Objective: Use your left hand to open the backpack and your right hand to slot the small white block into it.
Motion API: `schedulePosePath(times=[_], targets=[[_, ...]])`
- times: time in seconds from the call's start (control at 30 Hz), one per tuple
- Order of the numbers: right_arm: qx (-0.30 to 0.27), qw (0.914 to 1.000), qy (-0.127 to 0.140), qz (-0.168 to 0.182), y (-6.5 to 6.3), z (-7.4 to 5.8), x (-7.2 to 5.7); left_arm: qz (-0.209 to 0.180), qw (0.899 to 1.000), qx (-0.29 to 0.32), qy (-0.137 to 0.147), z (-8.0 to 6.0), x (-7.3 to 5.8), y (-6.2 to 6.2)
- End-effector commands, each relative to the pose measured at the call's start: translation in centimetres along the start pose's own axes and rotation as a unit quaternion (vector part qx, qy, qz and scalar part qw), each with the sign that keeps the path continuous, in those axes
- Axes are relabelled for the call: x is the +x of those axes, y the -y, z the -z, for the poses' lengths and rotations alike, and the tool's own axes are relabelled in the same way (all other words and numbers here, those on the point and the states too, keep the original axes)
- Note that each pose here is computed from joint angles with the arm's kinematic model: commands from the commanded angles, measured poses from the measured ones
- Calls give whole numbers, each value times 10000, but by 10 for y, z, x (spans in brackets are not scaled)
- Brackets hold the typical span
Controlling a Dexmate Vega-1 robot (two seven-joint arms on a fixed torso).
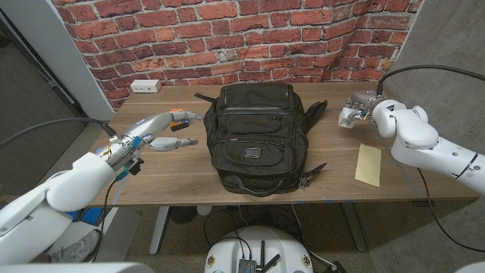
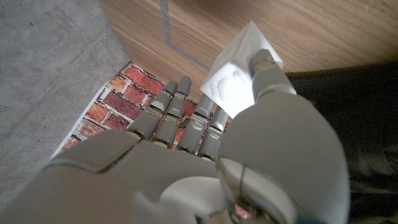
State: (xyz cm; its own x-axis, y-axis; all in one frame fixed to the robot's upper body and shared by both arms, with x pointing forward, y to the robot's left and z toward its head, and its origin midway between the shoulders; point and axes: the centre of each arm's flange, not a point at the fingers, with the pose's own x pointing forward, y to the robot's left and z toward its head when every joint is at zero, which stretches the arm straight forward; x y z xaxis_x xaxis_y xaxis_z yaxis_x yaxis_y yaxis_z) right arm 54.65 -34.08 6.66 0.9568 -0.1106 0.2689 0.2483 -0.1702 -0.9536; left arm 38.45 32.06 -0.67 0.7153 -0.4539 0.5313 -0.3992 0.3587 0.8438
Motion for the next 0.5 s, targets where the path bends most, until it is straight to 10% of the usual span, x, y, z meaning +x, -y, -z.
schedulePosePath(times=[0.03,0.5], targets=[[74,9999,-44,75,-2,-5,-2,188,9939,1015,388,-10,-4,10],[130,9998,-103,65,-6,-6,-6,613,9785,1833,716,-19,-1,23]])
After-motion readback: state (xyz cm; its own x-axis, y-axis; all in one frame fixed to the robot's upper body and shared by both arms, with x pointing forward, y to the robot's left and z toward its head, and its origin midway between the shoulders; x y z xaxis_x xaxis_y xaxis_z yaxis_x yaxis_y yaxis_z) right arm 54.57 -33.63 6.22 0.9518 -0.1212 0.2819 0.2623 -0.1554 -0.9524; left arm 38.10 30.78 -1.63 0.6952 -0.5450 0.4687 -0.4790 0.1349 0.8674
